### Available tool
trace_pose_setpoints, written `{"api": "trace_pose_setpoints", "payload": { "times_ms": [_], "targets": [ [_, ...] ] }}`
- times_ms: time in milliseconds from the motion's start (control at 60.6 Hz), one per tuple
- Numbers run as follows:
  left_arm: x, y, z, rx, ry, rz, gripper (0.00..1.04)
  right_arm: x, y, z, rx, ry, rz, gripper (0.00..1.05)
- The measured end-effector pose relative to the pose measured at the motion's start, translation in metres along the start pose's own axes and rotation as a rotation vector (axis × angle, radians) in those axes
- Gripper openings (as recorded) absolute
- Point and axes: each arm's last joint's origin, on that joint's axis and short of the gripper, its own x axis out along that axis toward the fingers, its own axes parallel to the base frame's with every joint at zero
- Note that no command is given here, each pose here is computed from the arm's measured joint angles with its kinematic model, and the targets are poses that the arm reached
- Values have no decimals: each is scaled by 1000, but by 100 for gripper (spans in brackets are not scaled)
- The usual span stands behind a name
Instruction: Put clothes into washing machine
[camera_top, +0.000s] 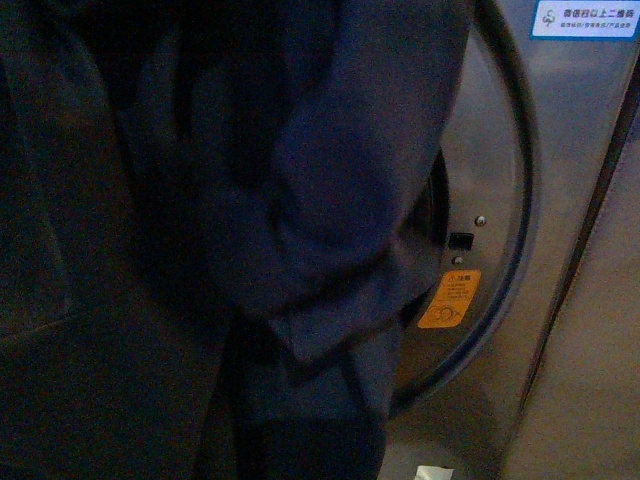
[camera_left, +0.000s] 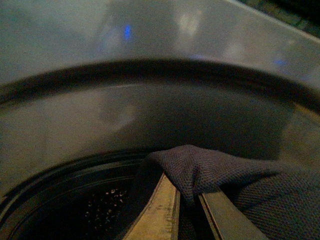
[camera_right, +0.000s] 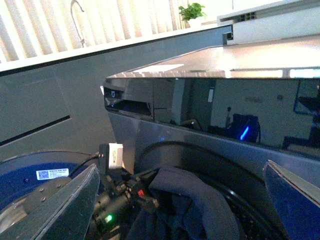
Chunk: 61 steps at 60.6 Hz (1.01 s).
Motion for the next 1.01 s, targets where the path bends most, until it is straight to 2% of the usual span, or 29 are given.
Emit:
{"api": "trace_pose_setpoints", "payload": {
  "times_ms": [231,346,445,709,1006],
  "targets": [
    [6,6,-13,-1,24,12,5,-18,-28,-33,115,-4,-120,97],
    [7,6,-22,-2,28,0,5,-25,-45,-46,165,-55,-213,97],
    [9,2,-36,-2,52,-17,5,-35,-59,-62,169,-98,-323,97],
    [22,-8,-94,11,148,-36,5,-48,-91,-136,181,19,-524,97],
    [60,4,-146,53,199,22,5,-52,-91,-138,186,-31,-513,97]
  ]
}}
